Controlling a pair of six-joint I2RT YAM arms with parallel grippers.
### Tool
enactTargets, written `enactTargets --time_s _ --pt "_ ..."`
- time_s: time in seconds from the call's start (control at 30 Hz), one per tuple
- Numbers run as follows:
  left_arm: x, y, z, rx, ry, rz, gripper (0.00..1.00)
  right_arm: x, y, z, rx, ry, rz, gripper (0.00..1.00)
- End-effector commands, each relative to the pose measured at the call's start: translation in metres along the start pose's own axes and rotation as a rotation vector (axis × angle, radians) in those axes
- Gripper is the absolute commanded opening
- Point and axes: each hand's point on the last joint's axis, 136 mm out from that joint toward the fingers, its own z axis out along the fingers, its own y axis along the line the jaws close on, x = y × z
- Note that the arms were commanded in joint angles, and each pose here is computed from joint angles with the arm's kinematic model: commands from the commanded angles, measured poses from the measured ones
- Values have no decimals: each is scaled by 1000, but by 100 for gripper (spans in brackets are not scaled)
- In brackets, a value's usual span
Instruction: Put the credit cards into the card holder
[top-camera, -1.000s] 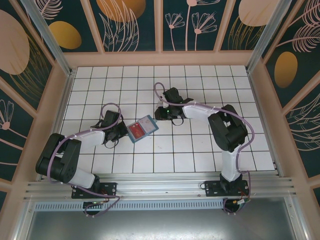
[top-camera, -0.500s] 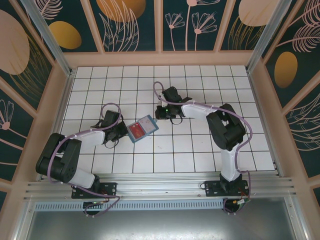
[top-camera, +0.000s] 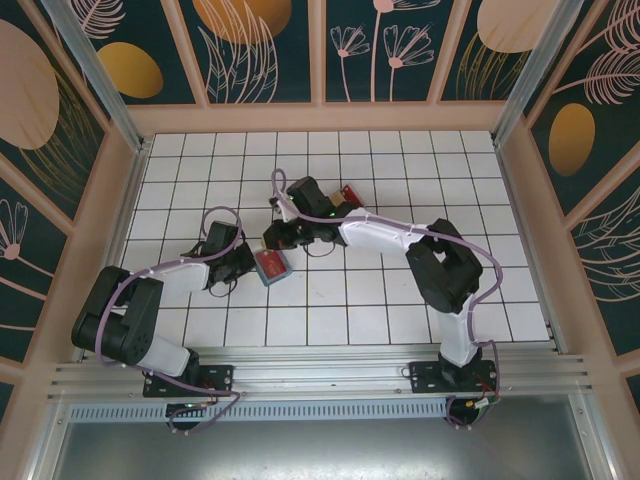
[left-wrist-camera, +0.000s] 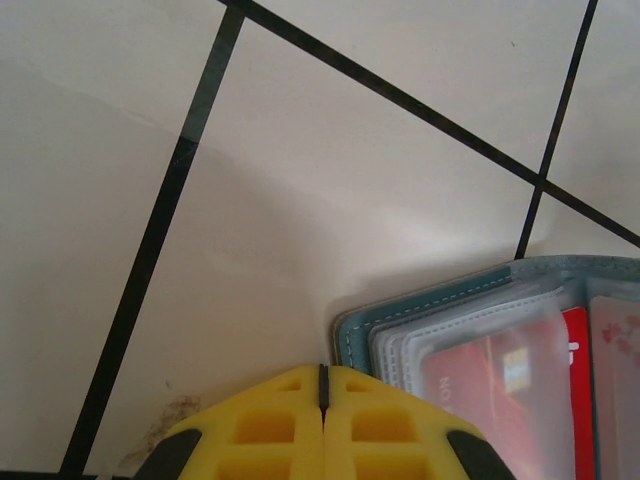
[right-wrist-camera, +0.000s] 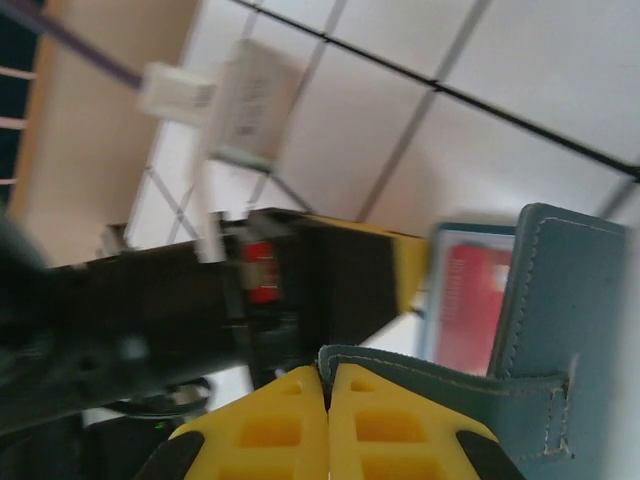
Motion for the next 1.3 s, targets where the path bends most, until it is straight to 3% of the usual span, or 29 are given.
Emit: enactTargets --time_s 0.0,0.4,0.63,0.87,1.13,1.27 --pt "21 9 8 1 67 -7 0 -6 26 6 -99 7 4 6" --pt "14 9 -5 -9 27 -10 0 11 0 22 -46 51 41 6" --pt "-4 5 -32 -46 -41 15 0 23 -10 31 -30 76 59 6" --pt "-19 24 -66 -153 -115 13 0 37 -6 50 -14 125 36 7" --pt "-37 25 -98 -89 -215 -73 0 64 -21 91 35 195 7 9" --pt "-38 20 -102 -64 -218 -68 0 60 -14 89 21 182 -3 16"
